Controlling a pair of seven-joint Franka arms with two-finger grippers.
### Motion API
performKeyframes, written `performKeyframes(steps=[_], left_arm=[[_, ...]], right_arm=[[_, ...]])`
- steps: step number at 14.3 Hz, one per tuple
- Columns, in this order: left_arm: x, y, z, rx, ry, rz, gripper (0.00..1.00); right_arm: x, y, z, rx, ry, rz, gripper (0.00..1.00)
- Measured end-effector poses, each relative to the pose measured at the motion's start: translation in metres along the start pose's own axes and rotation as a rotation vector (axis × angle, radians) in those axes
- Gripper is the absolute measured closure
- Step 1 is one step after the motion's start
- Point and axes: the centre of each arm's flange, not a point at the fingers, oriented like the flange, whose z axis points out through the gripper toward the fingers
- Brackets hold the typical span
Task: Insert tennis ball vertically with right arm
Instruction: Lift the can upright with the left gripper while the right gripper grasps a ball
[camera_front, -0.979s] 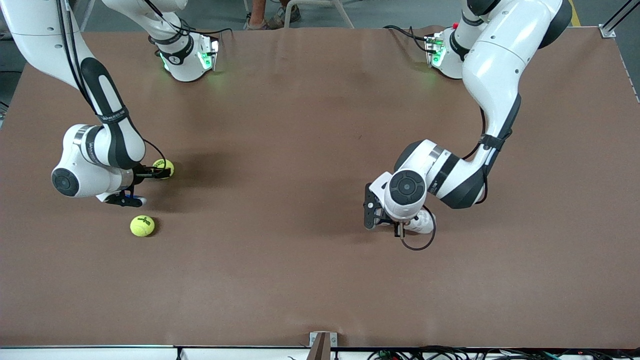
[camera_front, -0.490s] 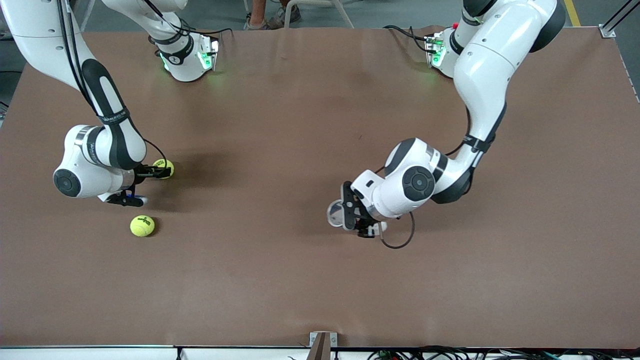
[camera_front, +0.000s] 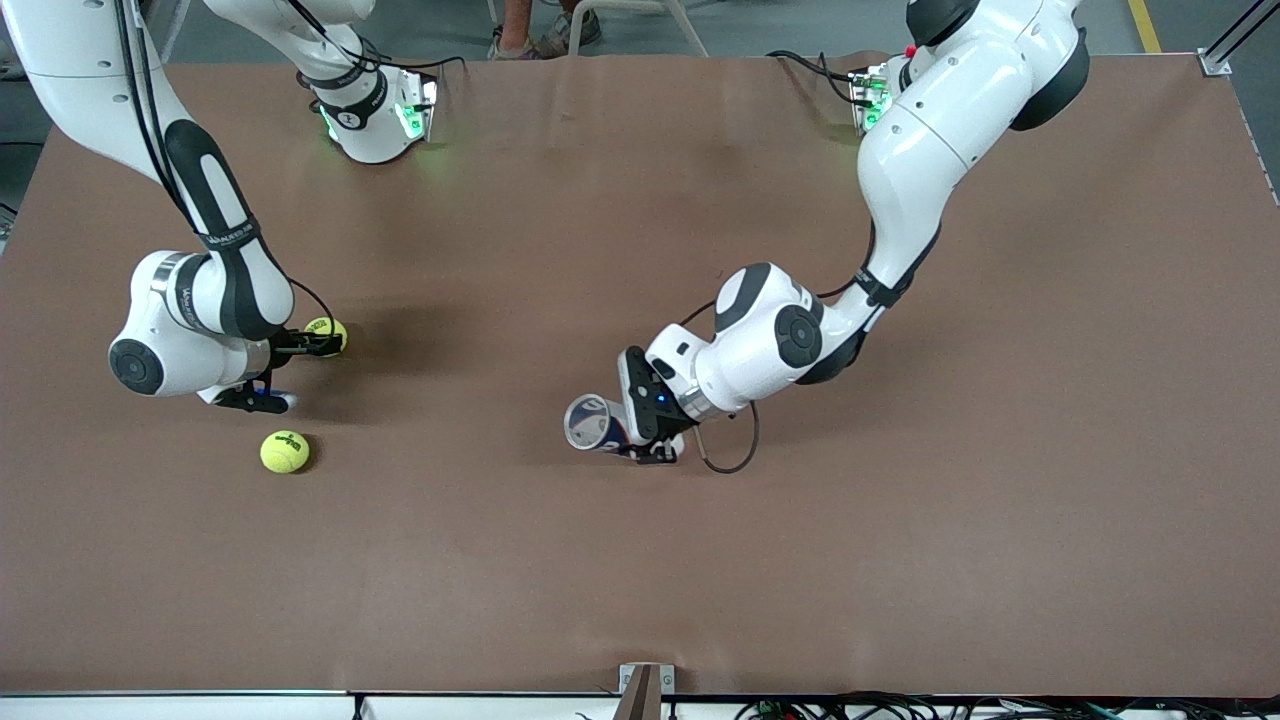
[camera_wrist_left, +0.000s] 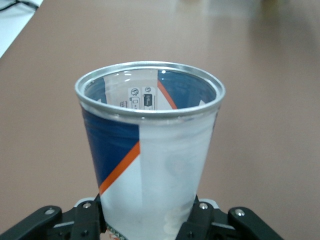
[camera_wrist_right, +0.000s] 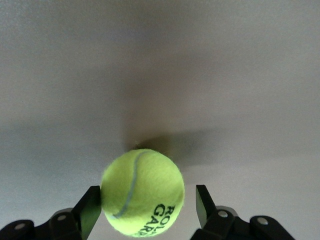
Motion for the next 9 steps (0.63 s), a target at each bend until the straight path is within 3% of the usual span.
performKeyframes(steps=[2,6,9], left_arm=[[0.011,0.003,-0.005,0.001,0.038,0.001,0.43],[0.018,0.005,-0.017,0.027,0.119,0.012,0.43],[0.004,0.024,-0.011,-0.01,0.177,-0.046,0.43]], right_arm=[[0.0,0.0,0.0,0.001,0.0,0.0,0.32],[0.0,0.0,-0.001,0.001,-0.002,0.001,0.4],[0.0,0.0,-0.001,0.002,-0.002,0.001,0.4]])
